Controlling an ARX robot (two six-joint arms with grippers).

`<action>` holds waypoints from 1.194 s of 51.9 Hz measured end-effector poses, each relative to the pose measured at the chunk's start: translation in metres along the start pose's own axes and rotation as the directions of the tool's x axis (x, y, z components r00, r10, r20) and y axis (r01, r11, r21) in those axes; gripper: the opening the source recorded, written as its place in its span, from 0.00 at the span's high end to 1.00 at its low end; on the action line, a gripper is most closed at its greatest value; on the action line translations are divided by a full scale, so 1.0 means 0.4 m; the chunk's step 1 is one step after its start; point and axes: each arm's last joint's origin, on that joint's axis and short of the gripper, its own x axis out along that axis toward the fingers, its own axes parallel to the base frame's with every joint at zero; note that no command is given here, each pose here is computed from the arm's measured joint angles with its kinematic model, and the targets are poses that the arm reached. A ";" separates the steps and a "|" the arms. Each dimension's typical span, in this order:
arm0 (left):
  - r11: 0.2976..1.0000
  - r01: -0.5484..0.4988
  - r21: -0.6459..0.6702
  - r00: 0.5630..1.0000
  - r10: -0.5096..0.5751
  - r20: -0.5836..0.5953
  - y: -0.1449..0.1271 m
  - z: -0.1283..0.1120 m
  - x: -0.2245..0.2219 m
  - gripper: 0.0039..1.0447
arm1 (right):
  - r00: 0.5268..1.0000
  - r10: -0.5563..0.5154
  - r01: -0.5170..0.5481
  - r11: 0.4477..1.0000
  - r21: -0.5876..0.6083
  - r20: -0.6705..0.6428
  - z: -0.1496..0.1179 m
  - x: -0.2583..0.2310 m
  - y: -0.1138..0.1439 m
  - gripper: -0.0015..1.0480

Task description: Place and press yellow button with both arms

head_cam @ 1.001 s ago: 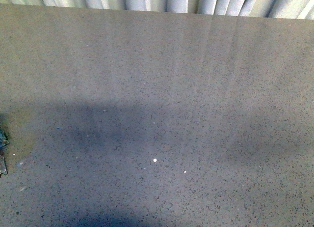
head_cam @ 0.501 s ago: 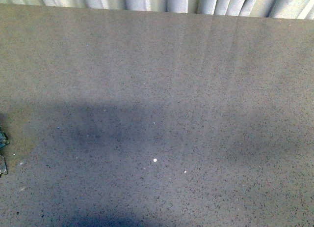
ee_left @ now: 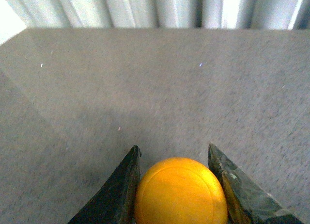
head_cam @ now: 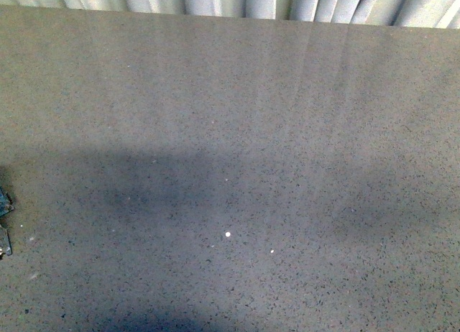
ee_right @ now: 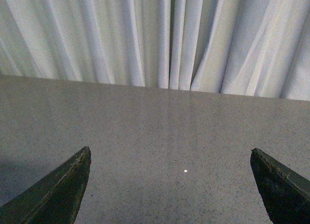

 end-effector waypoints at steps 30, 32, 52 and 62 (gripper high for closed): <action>0.847 0.465 0.259 0.869 -0.492 0.049 -0.608 0.004 0.063 0.69 | 1.000 0.000 0.000 1.000 0.000 0.000 0.000 0.000 0.000 0.09; 0.831 0.483 0.276 0.859 -0.510 0.031 -0.635 -0.012 0.064 0.69 | 1.000 0.000 0.000 1.000 0.000 0.000 0.000 0.000 0.000 0.09; 0.794 0.514 0.324 0.845 -0.533 -0.037 -0.733 -0.101 0.097 0.69 | 1.000 0.000 0.000 1.000 0.000 0.000 0.000 0.000 0.000 0.09; 0.793 0.511 0.332 0.847 -0.530 -0.039 -0.749 -0.114 0.106 0.69 | 1.000 0.000 0.000 1.000 0.000 0.000 0.000 0.000 0.000 0.09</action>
